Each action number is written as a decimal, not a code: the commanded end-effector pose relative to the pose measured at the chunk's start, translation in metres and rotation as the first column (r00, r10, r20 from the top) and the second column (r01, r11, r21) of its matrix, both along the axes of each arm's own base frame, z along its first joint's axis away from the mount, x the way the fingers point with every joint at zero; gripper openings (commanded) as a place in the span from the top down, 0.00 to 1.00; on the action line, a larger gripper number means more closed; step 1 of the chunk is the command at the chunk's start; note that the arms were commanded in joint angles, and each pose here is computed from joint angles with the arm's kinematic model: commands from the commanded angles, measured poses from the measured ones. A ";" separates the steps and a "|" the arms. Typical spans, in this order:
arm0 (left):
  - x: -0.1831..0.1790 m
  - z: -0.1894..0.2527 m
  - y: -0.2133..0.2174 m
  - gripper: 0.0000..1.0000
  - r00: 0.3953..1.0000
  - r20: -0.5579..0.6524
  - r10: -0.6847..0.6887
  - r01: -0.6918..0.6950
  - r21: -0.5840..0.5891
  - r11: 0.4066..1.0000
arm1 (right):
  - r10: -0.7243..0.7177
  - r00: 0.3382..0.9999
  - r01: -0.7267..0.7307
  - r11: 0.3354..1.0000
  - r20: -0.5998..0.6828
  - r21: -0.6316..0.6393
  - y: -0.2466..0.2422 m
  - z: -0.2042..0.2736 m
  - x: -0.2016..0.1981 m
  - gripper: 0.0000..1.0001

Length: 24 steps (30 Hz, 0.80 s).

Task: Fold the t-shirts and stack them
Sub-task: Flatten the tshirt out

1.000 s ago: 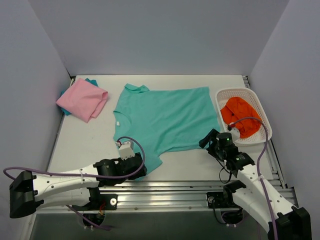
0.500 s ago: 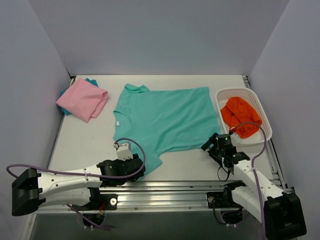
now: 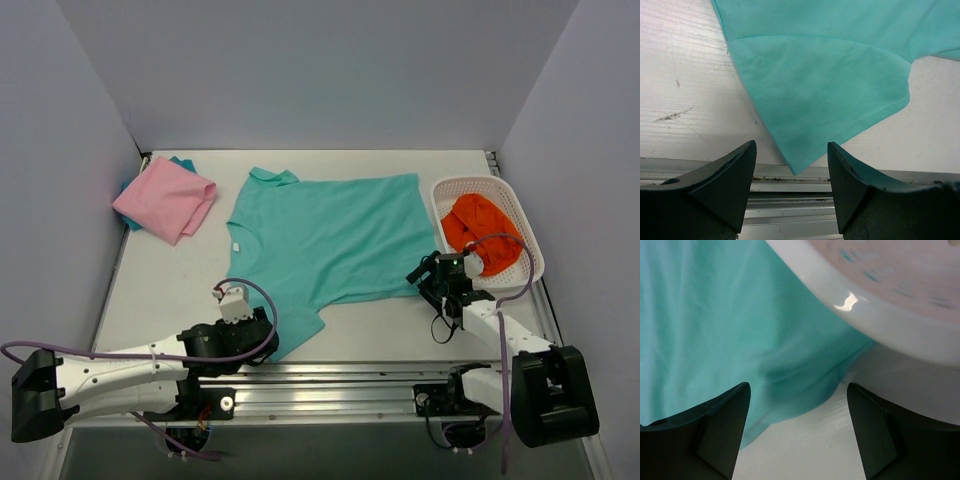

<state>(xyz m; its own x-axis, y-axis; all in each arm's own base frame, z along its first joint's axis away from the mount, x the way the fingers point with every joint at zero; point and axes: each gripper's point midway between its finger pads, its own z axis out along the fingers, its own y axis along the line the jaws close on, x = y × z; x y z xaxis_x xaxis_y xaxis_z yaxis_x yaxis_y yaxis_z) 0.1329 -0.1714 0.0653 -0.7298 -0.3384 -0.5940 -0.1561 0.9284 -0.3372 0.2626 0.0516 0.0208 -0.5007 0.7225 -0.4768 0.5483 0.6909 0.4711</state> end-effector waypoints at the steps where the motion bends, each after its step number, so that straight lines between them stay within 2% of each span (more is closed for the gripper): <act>1: 0.003 -0.001 0.008 0.32 1.000 0.014 0.014 -0.014 0.033 0.999 | -0.010 0.999 0.009 1.000 -0.047 -0.026 -0.006 -0.011 0.004 0.27; 5: 0.003 -0.002 0.011 0.32 1.000 0.012 0.019 -0.019 0.033 0.999 | -0.016 0.999 0.015 1.000 -0.044 -0.024 -0.007 -0.011 0.015 0.31; 8: 0.003 -0.001 0.015 0.32 1.000 0.015 0.025 -0.025 0.031 0.999 | -0.026 0.999 0.025 0.999 -0.046 -0.023 -0.010 -0.012 0.017 0.38; 10: 0.004 0.001 0.017 0.32 0.999 0.021 0.031 -0.032 0.026 0.999 | -0.034 0.998 0.033 0.999 -0.045 -0.021 -0.013 -0.012 0.016 0.54; 11: 0.004 0.000 0.018 0.32 0.999 0.021 0.032 -0.032 0.027 0.999 | -0.029 0.998 0.028 0.999 -0.047 -0.021 -0.014 -0.013 0.014 0.77; 13: 0.004 0.000 0.019 0.32 0.999 0.024 0.032 -0.032 0.027 0.999 | -0.030 0.998 0.030 0.999 -0.047 -0.016 -0.016 -0.014 0.012 0.98; 24: 0.003 -0.020 -0.009 0.33 0.999 -0.036 -0.009 0.009 -0.007 1.000 | -0.041 0.998 0.040 0.998 -0.042 -0.044 -0.028 -0.005 0.004 1.00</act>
<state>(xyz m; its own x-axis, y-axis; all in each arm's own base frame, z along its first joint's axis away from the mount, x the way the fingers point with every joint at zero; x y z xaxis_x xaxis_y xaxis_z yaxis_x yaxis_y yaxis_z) 0.1335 -0.1626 0.0459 -0.7449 -0.3161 -0.5876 -0.1759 0.9426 -0.2840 0.2757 0.0312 0.0175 -0.4809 0.7337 -0.4800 0.5812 0.6767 0.4520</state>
